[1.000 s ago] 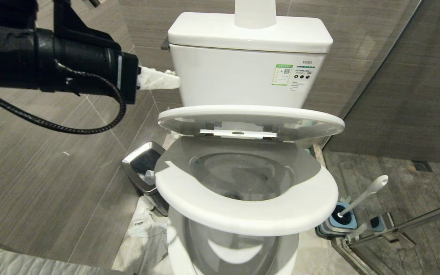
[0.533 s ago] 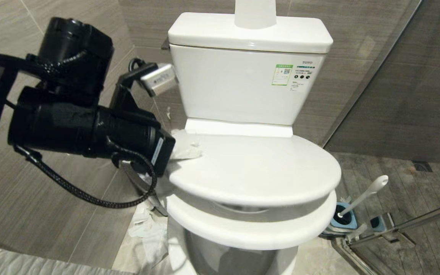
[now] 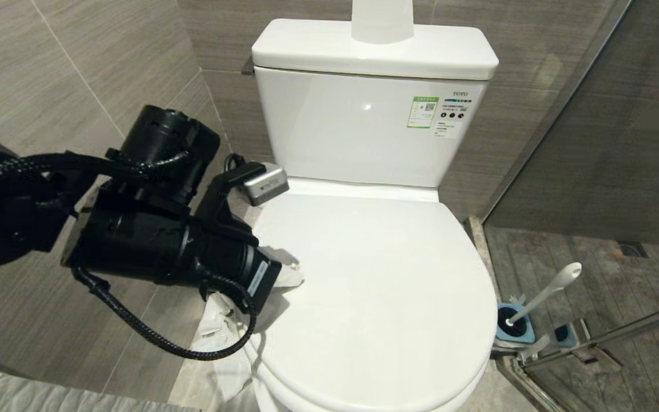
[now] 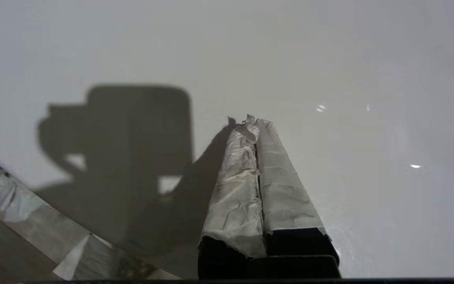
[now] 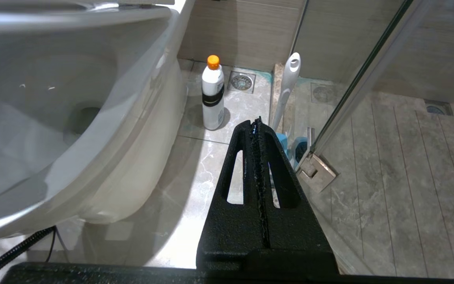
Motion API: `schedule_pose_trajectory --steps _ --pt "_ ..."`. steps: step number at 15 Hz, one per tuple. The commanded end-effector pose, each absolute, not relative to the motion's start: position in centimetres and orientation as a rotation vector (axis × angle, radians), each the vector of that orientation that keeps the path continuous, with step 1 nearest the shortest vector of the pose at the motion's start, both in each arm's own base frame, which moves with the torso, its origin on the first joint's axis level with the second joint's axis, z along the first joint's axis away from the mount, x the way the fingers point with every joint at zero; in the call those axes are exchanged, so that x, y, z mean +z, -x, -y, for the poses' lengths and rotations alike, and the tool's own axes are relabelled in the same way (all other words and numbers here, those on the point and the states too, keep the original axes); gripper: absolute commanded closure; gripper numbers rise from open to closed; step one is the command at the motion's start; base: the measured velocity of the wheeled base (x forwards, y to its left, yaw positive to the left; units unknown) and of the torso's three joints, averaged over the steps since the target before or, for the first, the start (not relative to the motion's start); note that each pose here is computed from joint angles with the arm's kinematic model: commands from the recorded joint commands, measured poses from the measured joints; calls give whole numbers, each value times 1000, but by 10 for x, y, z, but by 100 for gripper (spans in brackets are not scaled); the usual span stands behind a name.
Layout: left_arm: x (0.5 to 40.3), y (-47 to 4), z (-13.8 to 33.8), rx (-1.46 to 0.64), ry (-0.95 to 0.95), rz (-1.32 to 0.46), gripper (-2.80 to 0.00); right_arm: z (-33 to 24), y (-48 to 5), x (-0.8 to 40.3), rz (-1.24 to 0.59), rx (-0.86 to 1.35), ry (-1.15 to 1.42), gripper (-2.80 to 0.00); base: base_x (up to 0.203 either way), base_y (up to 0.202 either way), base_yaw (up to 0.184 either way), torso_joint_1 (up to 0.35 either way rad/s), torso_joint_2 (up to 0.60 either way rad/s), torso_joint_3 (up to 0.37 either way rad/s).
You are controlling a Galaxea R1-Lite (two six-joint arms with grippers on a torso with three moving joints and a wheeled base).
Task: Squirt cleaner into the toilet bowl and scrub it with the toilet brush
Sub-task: Close the toilet lid
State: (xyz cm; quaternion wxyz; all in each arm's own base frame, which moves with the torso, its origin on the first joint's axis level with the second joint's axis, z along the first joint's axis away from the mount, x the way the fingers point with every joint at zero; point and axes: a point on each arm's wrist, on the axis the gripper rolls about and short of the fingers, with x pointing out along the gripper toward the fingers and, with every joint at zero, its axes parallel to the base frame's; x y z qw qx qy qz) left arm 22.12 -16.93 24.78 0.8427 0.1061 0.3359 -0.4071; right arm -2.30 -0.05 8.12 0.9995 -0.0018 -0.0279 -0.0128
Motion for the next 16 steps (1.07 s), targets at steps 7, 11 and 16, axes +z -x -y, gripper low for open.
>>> schedule_pose_trajectory --steps 7,11,16 --pt "191 -267 210 -621 -291 -732 0 1 21 74 32 -26 4 0 0 0 0 0 0 0" --pt "162 -259 221 -605 -365 -809 0 1 21 74 32 -26 4 0 0 0 0 0 0 0" --pt "143 -254 236 -632 -392 -849 0 1 21 74 31 -26 4 0 0 0 0 0 0 0"
